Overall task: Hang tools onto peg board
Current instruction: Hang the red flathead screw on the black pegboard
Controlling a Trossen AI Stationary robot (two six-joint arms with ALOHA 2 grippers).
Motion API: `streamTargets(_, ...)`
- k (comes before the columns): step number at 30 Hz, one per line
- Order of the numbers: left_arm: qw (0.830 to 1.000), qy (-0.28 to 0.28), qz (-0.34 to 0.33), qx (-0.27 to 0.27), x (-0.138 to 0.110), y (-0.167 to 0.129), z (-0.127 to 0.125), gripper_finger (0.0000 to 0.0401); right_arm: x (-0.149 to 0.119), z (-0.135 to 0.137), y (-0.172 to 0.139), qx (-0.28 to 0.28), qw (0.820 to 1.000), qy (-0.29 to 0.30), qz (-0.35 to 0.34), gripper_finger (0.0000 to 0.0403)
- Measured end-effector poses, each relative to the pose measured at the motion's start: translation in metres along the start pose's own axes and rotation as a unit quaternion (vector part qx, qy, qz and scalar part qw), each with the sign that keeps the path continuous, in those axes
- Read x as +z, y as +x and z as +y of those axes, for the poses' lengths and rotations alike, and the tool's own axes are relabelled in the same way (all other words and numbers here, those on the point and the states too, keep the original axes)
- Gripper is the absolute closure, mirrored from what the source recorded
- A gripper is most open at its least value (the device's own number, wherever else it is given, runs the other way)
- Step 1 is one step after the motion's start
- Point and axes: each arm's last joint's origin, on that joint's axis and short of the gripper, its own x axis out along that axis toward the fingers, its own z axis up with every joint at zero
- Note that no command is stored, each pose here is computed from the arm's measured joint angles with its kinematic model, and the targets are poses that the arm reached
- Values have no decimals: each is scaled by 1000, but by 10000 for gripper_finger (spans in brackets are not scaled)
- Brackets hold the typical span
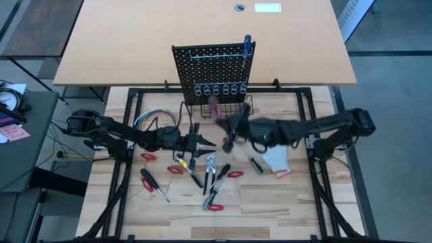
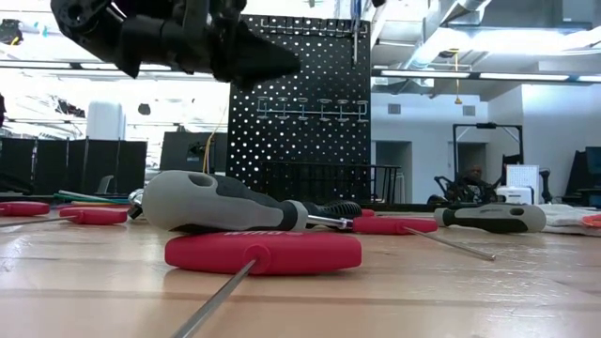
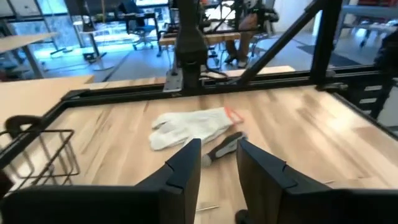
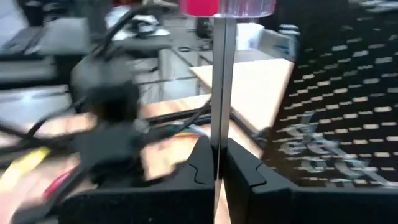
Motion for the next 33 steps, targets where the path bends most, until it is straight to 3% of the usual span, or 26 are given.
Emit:
streamTargets(5,1000,0,4,5,-1,0,2,305,31,-45,2,-66,997,24,11,393)
streamTargets(13,1000,0,11,4,-2,0,1,306,44,-104,0,-142,987,71,22,393)
streamTargets(30,1000,4,7,5,-1,0,1,306,41,-149,24,-166,982,93,10,392)
streamTargets(33,1000,4,6,5,-1,0,1,306,42,-153,25,-148,984,94,6,392)
